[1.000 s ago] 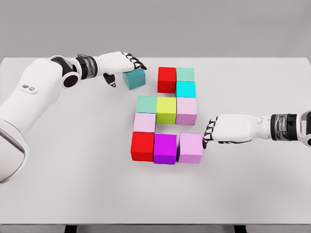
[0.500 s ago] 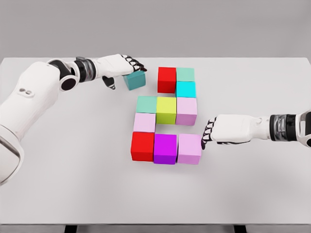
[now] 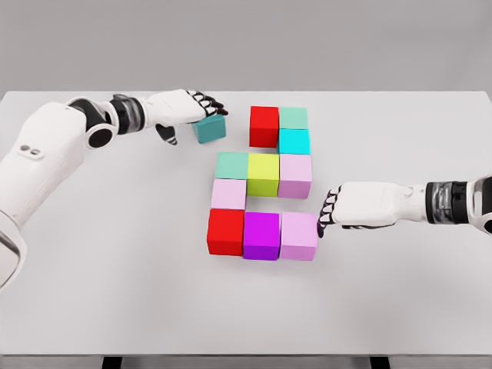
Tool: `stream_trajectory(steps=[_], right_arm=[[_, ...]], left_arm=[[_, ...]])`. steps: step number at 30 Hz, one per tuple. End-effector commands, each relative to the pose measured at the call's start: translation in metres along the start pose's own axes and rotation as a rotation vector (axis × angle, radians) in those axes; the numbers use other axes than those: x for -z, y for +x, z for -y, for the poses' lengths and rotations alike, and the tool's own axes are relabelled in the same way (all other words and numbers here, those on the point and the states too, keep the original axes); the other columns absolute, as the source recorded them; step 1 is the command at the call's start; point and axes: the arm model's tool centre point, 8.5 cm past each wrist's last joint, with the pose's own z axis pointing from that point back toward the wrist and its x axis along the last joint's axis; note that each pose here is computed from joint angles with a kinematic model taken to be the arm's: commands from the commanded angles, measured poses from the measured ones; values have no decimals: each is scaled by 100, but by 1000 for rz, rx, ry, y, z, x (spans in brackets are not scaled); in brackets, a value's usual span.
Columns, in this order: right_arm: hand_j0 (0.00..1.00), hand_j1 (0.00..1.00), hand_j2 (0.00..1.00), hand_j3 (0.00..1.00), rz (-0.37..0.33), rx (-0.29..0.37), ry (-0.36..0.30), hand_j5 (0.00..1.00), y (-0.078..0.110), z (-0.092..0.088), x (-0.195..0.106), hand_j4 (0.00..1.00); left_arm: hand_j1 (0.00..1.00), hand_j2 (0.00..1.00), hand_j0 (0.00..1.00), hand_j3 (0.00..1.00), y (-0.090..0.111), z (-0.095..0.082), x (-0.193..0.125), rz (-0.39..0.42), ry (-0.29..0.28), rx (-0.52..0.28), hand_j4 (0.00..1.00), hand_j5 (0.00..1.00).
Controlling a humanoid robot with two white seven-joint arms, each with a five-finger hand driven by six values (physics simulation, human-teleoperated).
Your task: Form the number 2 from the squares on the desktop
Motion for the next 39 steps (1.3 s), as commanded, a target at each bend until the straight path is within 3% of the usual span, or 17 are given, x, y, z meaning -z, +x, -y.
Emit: stream_trajectory(steps=[1,14,16,17,20,22,24,26,28,30,32,39], right_arm=[[60,60,60,60,4,2,-5,60,1,1,2,60],[63,63,63,63,-22,5,4,63,-5,-2,-8,63],[77,77,77,77,-52,4,-1,77,-10,0,-19,77],[95,95,95,95,-76,-2,-13,95,-15,5,-27,95],[100,100,100,100,-140,-9,-58,100,-26,20,-55,100],[100,100,100,100,-158,-18,-110,100,-31,37,-79,100],[100,100,100,100,-141,30,-217,100,-33,58,-96,100],[100,100,100,100,-145,102,-323,100,-36,69,-106,100],[100,100,100,100,-170,124,-413,100,-39,78,-121,100],[100,100,100,100,-201,188,-532,100,-44,77,-139,100],[100,100,100,100,-216,206,-587,100,-45,74,-145,100],[100,100,100,100,-225,384,-692,100,-53,21,-111,100]], left_arm=[[100,100,100,100,-1,-3,-2,1,10,3,100,100],[100,100,100,100,2,-5,-3,14,20,12,100,100],[100,100,100,100,2,-5,-3,14,21,11,100,100],[100,100,100,100,2,-5,-4,14,22,10,100,100],[100,100,100,100,-2,-8,-6,6,44,-14,100,100],[100,100,100,100,-8,-11,-11,-13,60,-31,100,100],[100,100,100,100,-22,-8,-21,-53,72,-60,100,100],[100,100,100,100,-32,-3,-28,-81,67,-79,100,100],[100,100,100,100,-37,-1,-34,-95,62,-79,100,100],[100,100,100,100,-48,4,-45,-122,58,-83,100,100],[100,100,100,100,-51,7,-49,-131,50,-82,100,100],[100,100,100,100,-57,24,-56,-154,18,-100,100,100]])
